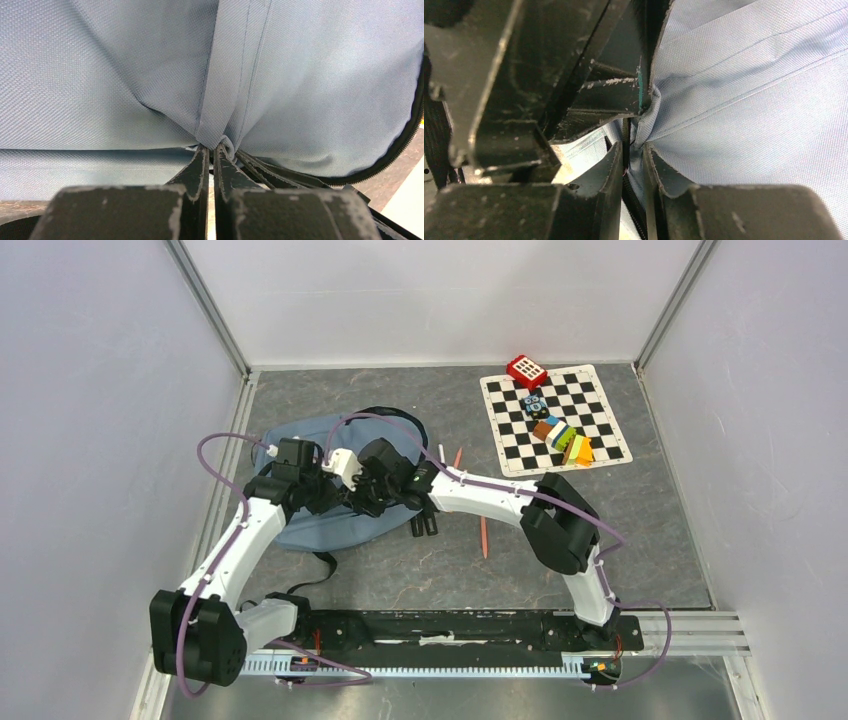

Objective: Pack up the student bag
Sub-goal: Zip the student bag at the center of the board.

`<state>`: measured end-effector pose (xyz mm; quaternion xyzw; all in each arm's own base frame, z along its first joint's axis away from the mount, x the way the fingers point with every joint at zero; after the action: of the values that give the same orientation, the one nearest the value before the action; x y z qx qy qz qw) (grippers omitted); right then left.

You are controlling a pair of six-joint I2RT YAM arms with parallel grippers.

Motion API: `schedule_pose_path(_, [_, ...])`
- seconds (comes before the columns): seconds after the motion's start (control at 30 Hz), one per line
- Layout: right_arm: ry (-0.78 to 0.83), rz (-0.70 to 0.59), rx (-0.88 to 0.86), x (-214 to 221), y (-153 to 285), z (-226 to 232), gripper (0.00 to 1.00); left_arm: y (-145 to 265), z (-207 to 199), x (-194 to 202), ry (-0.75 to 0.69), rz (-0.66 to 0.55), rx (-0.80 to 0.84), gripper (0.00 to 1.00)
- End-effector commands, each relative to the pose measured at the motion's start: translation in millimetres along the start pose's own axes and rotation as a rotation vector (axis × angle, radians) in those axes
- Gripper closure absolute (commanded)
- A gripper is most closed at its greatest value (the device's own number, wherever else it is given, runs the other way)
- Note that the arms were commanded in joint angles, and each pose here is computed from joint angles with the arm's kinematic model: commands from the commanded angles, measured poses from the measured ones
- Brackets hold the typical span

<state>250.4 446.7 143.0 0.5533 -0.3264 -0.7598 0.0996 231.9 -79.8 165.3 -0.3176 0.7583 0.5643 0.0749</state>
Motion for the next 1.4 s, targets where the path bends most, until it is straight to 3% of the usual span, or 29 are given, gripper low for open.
schedule_pose_path(0.0, [-0.071,-0.095,0.070,-24.2,-2.2,-6.3,0.76,19.6,-32.9,-10.9,-0.033,-0.030,0.177,0.98])
schedule_pose_path(0.13, [-0.104,-0.119,0.039,-30.1,0.5,0.1,0.65,18.3,-35.2,-12.7,-0.026,-0.027,0.184,0.98])
schedule_pose_path(0.53, [-0.169,-0.104,-0.046,-26.9,10.9,14.7,0.72,18.9,-33.6,-17.1,-0.031,-0.030,0.152,0.98])
schedule_pose_path(0.9, [-0.202,-0.178,-0.052,-52.5,28.2,19.3,0.57,19.6,-32.9,-18.0,-0.017,-0.030,0.151,0.98])
schedule_pose_path(1.1, [-0.258,-0.245,-0.077,-64.8,40.8,11.9,0.62,19.5,-32.1,-16.4,-0.011,-0.025,0.151,0.98])
schedule_pose_path(1.27, [-0.289,-0.300,-0.059,-79.3,61.8,-0.6,0.60,19.6,-31.6,-17.0,-0.005,-0.022,0.149,0.98])
schedule_pose_path(1.37, [-0.291,-0.263,-0.084,-68.7,59.0,-1.9,0.60,20.7,-32.5,-18.3,-0.001,-0.025,0.152,0.98])
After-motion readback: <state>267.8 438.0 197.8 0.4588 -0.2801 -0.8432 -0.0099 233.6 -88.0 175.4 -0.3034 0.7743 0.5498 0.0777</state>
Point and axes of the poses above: each gripper's point midway between its finger pads, its own y axis back along the fingers, its own z axis along the line the jaws close on, x = y × z, the point moved 6 cm from there along y, back along the fingers, and after that the axes turned 12 degrees about -y, right-handed, at the moved point
